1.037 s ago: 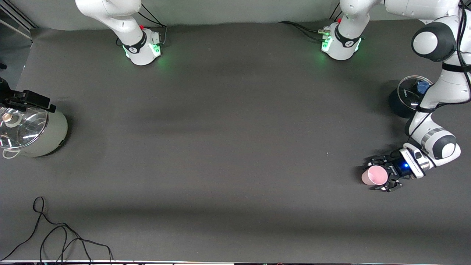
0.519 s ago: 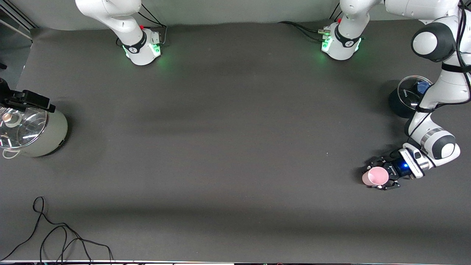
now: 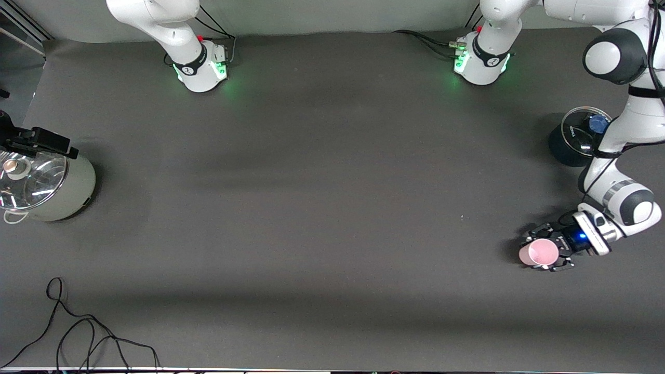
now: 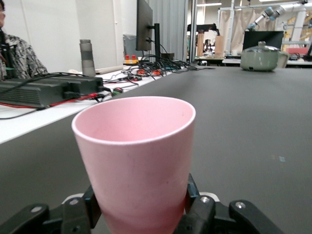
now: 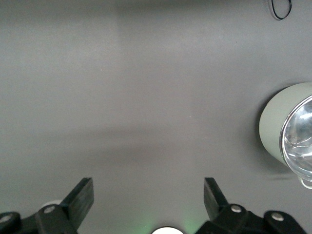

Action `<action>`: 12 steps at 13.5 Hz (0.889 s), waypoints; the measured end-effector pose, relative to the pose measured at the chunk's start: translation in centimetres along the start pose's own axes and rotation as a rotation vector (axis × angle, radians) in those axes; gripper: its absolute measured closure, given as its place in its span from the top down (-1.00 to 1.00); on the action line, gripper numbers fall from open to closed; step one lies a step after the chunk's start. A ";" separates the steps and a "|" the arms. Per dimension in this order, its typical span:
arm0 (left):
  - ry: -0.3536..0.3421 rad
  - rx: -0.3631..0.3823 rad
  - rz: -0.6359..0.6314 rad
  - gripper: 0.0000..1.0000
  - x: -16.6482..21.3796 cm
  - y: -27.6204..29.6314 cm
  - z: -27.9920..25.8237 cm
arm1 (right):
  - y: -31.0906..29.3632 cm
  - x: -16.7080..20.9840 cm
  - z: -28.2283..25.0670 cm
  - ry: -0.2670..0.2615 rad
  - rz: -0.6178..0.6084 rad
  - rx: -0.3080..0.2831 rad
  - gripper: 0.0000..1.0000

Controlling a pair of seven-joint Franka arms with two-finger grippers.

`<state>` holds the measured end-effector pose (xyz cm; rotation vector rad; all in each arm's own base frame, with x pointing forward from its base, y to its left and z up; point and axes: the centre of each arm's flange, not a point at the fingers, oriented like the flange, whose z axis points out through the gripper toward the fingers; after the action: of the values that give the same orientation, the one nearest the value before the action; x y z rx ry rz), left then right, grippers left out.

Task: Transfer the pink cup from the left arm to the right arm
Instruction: 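Close the left gripper around the pink cup's base, then lift the cup with the left gripper while the right gripper approaches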

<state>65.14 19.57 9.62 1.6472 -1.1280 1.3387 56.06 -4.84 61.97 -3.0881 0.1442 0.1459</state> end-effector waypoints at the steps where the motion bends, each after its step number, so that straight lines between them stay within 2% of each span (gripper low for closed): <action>1: -0.002 0.003 -0.022 0.33 2.0 -0.7 -0.4 | 0.0 0.0 0.0 0.000 0.000 0.000 1.00; 7: -0.017 -0.008 -0.166 0.33 13.7 -2.2 -0.3 | 0.0 0.0 0.0 0.000 0.000 0.000 1.00; 10: -0.052 0.003 -0.238 0.33 19.1 -1.0 2.7 | 0.0 0.0 0.0 -0.001 0.000 0.000 1.00; 12: -0.037 0.044 -0.264 0.33 22.5 0.8 5.9 | 0.0 0.0 0.1 -0.002 0.000 0.000 1.00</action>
<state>68.16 9.71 30.52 1.7892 -0.8705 1.1744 56.09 -4.86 61.89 -3.0880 0.1445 0.1489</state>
